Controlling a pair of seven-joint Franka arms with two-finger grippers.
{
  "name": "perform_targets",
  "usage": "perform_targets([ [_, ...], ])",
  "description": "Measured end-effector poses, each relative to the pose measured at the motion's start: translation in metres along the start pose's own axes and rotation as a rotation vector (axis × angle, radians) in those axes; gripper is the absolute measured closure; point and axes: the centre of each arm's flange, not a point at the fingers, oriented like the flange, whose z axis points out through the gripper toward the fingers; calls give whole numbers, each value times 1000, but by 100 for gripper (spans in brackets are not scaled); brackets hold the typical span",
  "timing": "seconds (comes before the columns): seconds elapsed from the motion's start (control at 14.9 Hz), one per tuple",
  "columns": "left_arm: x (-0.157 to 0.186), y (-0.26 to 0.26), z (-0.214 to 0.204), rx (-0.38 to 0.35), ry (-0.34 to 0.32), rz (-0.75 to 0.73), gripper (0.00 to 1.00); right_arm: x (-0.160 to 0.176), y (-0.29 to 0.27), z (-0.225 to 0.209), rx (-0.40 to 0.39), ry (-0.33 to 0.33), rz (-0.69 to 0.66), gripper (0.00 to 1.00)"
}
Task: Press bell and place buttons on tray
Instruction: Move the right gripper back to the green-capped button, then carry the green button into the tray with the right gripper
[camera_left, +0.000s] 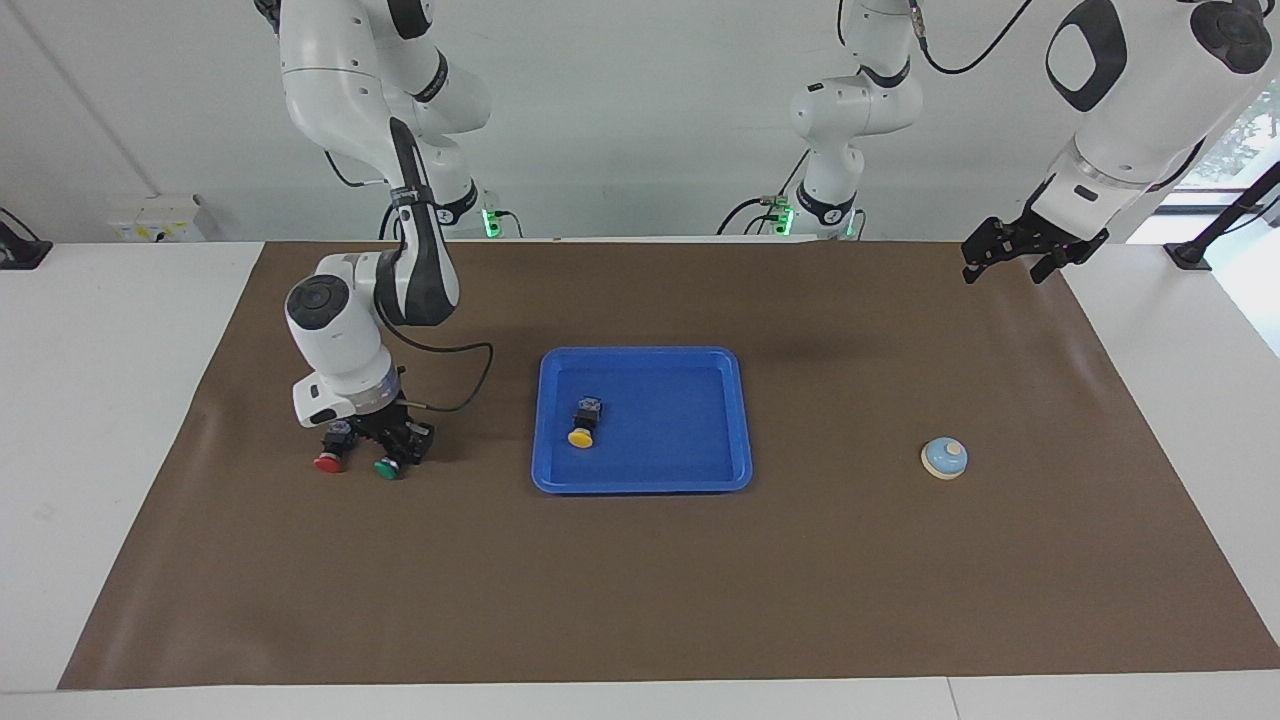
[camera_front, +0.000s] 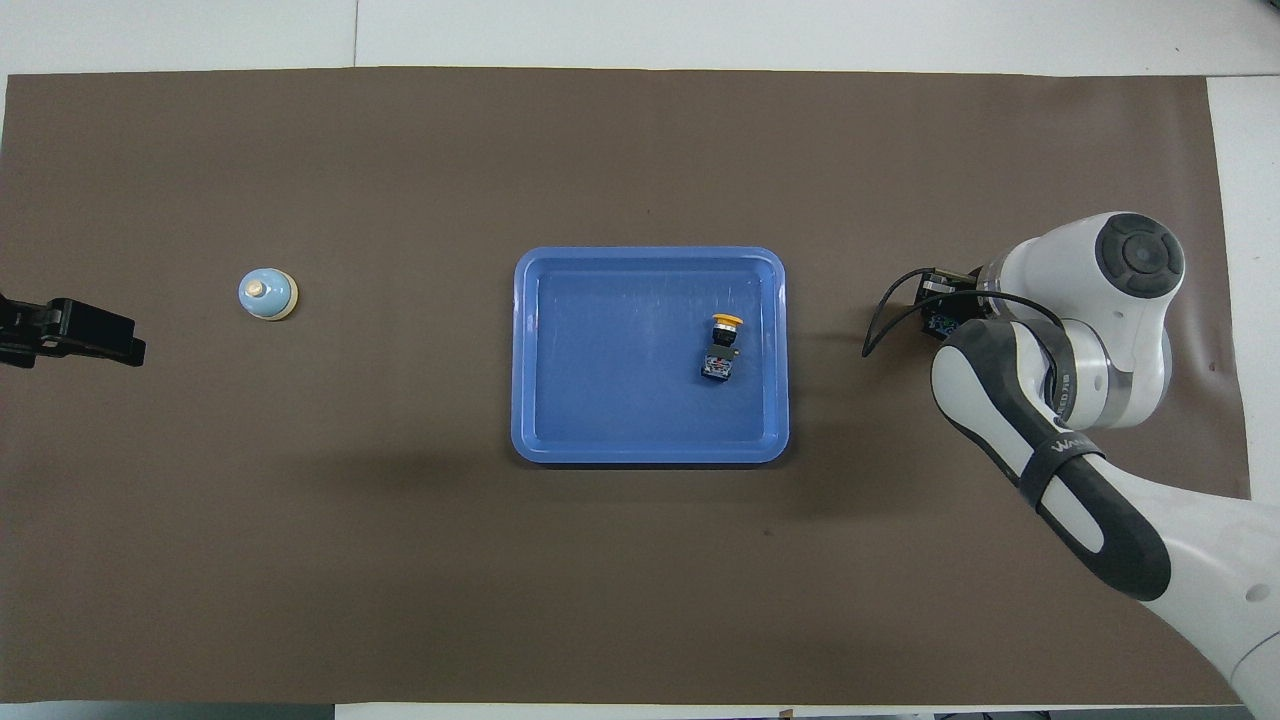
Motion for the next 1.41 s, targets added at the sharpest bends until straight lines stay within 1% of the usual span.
perform_targets([
  [0.2, 0, 0, 0, 0, 0, 0, 0, -1, -3, -1, -4, -12, -5, 58],
  [0.34, 0, 0, 0, 0, 0, 0, 0, 1, -18, -13, -8, -30, -28, 58],
  [0.47, 0, 0, 0, 0, 0, 0, 0, 2, -49, -35, -5, -36, -71, 58],
  [0.61, 0, 0, 0, 0, 0, 0, 0, -5, -92, -61, 1, -34, -98, 58],
  [0.81, 0, 0, 0, 0, 0, 0, 0, -37, -163, -89, 10, -30, -105, 58],
  [0.94, 0, 0, 0, 0, 0, 0, 0, -64, -202, -95, 31, -37, -104, 58],
  [1.08, 0, 0, 0, 0, 0, 0, 0, -92, -234, -95, 53, -56, -91, 58],
  [1.21, 0, 0, 0, 0, 0, 0, 0, -118, -262, -89, 66, -54, -102, 58],
  [1.41, 0, 0, 0, 0, 0, 0, 0, -148, -296, -64, 80, -45, -115, 58],
])
